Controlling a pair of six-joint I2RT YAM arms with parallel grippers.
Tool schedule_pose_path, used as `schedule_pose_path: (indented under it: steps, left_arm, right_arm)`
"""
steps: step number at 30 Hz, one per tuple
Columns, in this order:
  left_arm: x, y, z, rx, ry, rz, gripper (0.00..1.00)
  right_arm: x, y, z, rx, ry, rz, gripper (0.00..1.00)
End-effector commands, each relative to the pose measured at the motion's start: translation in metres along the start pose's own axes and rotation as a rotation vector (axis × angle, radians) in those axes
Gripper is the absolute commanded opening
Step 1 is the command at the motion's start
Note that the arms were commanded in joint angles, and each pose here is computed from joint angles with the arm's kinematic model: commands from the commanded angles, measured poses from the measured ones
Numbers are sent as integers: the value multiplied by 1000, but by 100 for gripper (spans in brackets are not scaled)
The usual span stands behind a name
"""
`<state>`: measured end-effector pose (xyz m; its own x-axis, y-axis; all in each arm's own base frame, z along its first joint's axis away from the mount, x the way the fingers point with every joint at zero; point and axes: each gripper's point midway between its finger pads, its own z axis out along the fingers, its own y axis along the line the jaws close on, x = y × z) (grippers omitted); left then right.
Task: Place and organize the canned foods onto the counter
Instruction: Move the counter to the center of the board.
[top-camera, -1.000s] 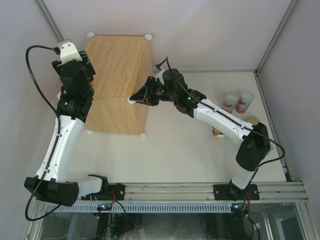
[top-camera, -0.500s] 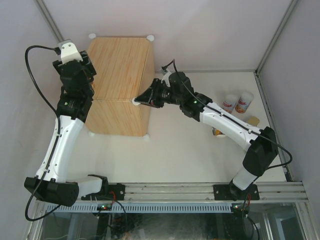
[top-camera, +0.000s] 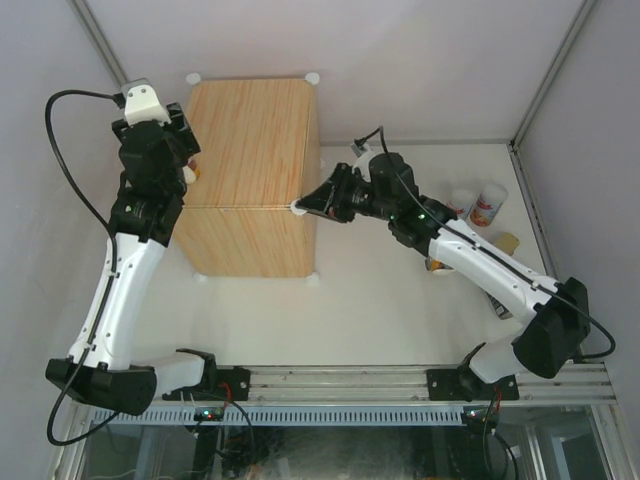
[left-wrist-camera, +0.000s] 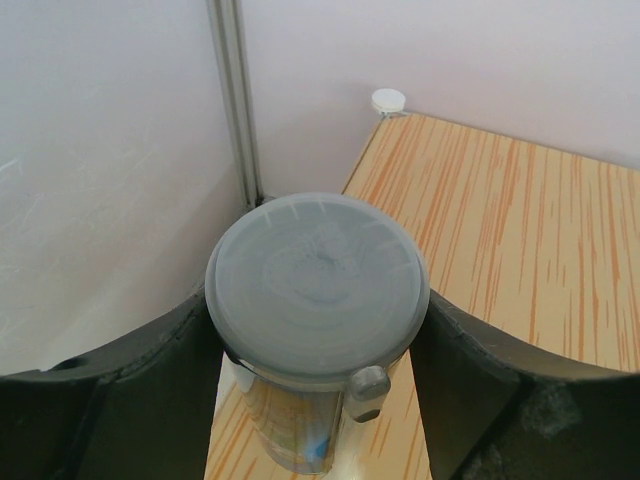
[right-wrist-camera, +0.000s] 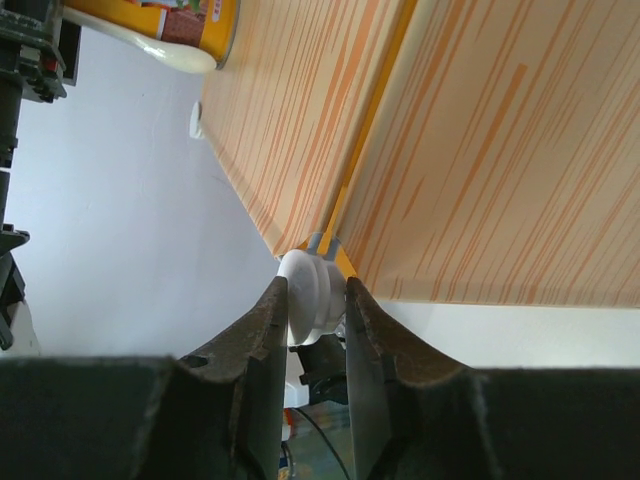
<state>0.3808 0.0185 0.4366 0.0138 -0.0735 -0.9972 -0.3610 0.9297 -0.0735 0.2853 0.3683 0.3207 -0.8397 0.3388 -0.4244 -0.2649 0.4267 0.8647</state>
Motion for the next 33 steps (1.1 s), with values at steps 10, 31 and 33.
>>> schedule_pose_path:
  steps: [10, 31, 33]
  left_arm:
    - [-61, -71, -37, 287, -63, -88, 0]
    - [-39, -126, -81, 462, 28, -34, 0]
    - [-39, -132, -83, 473, 32, -25, 0]
  right_arm:
    - [-34, -1, -70, -11, -148, -45, 0]
    - [-44, -48, -159, 77, -283, -38, 0]
    - [-42, -49, -169, 86, -297, -44, 0]
